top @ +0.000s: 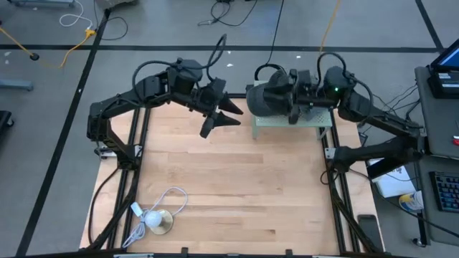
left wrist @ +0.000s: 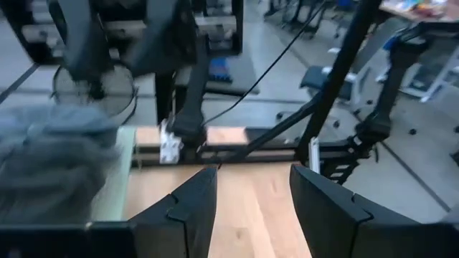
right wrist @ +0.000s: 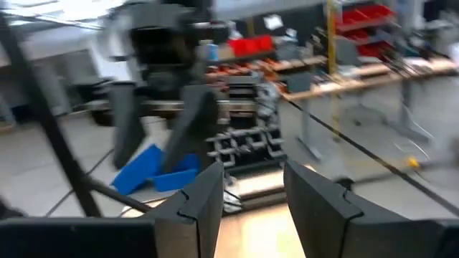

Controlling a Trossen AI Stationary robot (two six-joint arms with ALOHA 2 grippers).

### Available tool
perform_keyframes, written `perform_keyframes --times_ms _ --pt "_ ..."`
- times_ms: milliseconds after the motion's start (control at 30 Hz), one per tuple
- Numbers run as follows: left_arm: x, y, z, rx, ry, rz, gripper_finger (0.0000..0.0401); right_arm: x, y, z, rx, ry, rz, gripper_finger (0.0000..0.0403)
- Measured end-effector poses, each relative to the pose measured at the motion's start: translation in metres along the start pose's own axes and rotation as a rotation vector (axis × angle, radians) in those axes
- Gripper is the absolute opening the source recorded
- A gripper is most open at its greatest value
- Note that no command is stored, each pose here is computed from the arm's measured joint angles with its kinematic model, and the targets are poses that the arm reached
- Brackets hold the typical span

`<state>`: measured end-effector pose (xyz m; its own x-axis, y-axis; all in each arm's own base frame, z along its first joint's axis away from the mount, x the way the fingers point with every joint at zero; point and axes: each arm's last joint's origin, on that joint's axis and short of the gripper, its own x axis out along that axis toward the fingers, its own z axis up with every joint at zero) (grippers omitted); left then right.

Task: Pick & Place hat
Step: Return to Home Position

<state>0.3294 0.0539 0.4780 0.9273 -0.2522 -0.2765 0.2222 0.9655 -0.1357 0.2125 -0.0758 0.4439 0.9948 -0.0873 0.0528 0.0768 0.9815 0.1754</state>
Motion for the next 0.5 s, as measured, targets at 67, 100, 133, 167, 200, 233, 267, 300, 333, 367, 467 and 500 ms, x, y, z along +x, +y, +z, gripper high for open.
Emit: perform_keyframes --times_ms 67,100,133,167,200,233,267,300,333,367,467,500 --pt "0.0 0.0 0.002 0.015 -0.023 -0.022 0.0179 0.002 0.01 -0.001 -0.029 -0.002 0.045 0.0139" --pt "-0.001 -0.001 0.003 0.024 -0.028 -0.035 0.018 0.003 0.014 -0.002 -0.054 0.006 0.063 0.0139" --pt "-0.002 -0.001 0.004 0.034 -0.032 -0.043 0.018 0.004 0.018 -0.004 -0.083 0.019 0.081 0.0139" --pt "-0.006 -0.002 0.005 0.039 -0.037 -0.042 0.0179 0.005 0.021 -0.006 -0.104 0.035 0.095 0.0139" --pt "-0.009 -0.002 0.006 0.04 -0.04 -0.034 0.0179 0.005 0.024 -0.008 -0.114 0.048 0.105 0.0139" --pt "-0.013 -0.001 0.007 0.037 -0.046 -0.017 0.018 0.005 0.025 -0.01 -0.117 0.059 0.112 0.0139" --pt "-0.017 -0.001 0.009 0.029 -0.056 0.009 0.0179 0.006 0.026 -0.011 -0.121 0.074 0.116 0.0139" --pt "-0.026 -0.002 0.011 0.025 -0.065 0.044 0.0179 0.005 0.027 -0.013 -0.129 0.088 0.119 0.0139" --pt "-0.032 -0.003 0.01 0.023 -0.064 0.078 0.018 0.006 0.028 -0.014 -0.135 0.101 0.124 0.0139" --pt "-0.035 -0.005 0.009 0.034 -0.074 0.104 0.018 0.006 0.029 -0.016 -0.138 0.111 0.125 0.0139" --pt "-0.053 -0.015 0.003 0.073 -0.126 0.148 0.018 0.003 0.032 -0.018 -0.149 0.137 0.137 0.0139" --pt "-0.059 -0.018 -0.002 0.078 -0.139 0.164 0.018 0.002 0.034 -0.017 -0.155 0.134 0.145 0.0139"
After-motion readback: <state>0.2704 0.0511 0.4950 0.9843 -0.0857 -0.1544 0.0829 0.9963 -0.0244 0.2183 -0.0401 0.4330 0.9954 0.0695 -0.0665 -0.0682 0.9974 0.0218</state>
